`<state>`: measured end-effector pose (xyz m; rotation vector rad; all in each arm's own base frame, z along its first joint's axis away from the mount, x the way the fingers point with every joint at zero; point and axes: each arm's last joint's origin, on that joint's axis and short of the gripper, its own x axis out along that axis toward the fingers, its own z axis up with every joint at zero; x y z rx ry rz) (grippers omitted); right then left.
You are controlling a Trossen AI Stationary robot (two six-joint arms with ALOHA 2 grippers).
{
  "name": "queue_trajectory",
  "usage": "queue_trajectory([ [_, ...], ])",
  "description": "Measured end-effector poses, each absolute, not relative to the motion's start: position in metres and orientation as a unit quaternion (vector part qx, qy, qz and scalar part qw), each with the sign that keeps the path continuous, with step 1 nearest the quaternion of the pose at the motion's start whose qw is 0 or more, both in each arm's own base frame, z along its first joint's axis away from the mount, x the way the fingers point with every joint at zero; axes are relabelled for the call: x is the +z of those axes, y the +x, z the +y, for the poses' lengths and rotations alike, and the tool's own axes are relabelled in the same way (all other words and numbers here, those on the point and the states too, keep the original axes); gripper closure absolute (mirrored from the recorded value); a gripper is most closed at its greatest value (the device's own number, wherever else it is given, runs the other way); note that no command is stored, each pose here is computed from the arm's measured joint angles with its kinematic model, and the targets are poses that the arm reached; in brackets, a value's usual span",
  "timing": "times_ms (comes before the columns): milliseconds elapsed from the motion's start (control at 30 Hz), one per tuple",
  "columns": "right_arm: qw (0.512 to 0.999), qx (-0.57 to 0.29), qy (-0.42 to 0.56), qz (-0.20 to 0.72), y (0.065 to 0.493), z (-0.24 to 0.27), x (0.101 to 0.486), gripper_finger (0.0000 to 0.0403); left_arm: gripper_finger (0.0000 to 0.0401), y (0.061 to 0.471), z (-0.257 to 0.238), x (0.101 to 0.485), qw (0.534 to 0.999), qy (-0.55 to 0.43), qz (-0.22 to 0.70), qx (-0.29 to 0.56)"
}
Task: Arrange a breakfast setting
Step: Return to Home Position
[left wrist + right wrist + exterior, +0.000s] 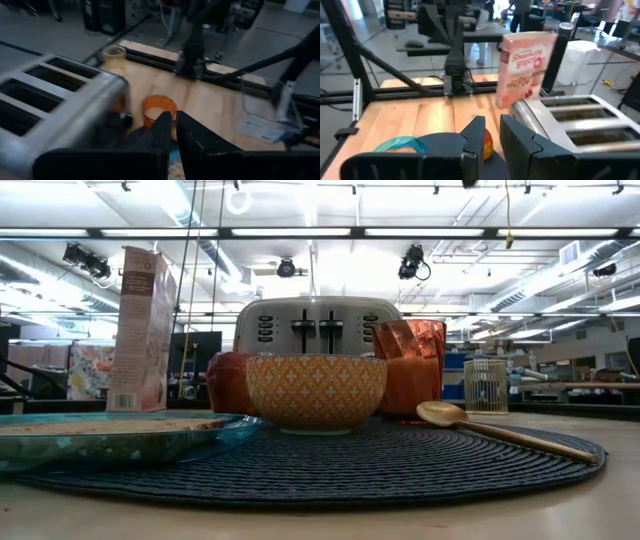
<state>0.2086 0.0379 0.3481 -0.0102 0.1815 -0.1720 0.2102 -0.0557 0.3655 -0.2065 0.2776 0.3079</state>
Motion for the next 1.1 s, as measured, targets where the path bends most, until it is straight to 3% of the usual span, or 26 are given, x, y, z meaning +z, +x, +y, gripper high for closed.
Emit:
queue_trajectory([
  [367,0.995,-0.070,0.046,0.049,0.146,0.017,0.295,0.0333,0.0367,0.201,-0.040,0.369,0.971,-0.036,0.124,0.202],
  [533,0.994,-0.098,0.041,0.017,0.123,0.011,0.285,0.0333,0.0367,0.218,-0.028,0.337,0.980,-0.055,0.069,0.179],
  [767,0.998,-0.050,0.040,-0.017,0.101,0.010,0.271,0.0332,0.0367,0.203,-0.017,0.298,0.967,-0.068,0.080,0.234],
  [1100,0.992,-0.088,0.061,-0.060,0.082,0.003,0.250,0.0332,0.0367,0.174,-0.014,0.263,0.965,0.039,0.155,0.210],
])
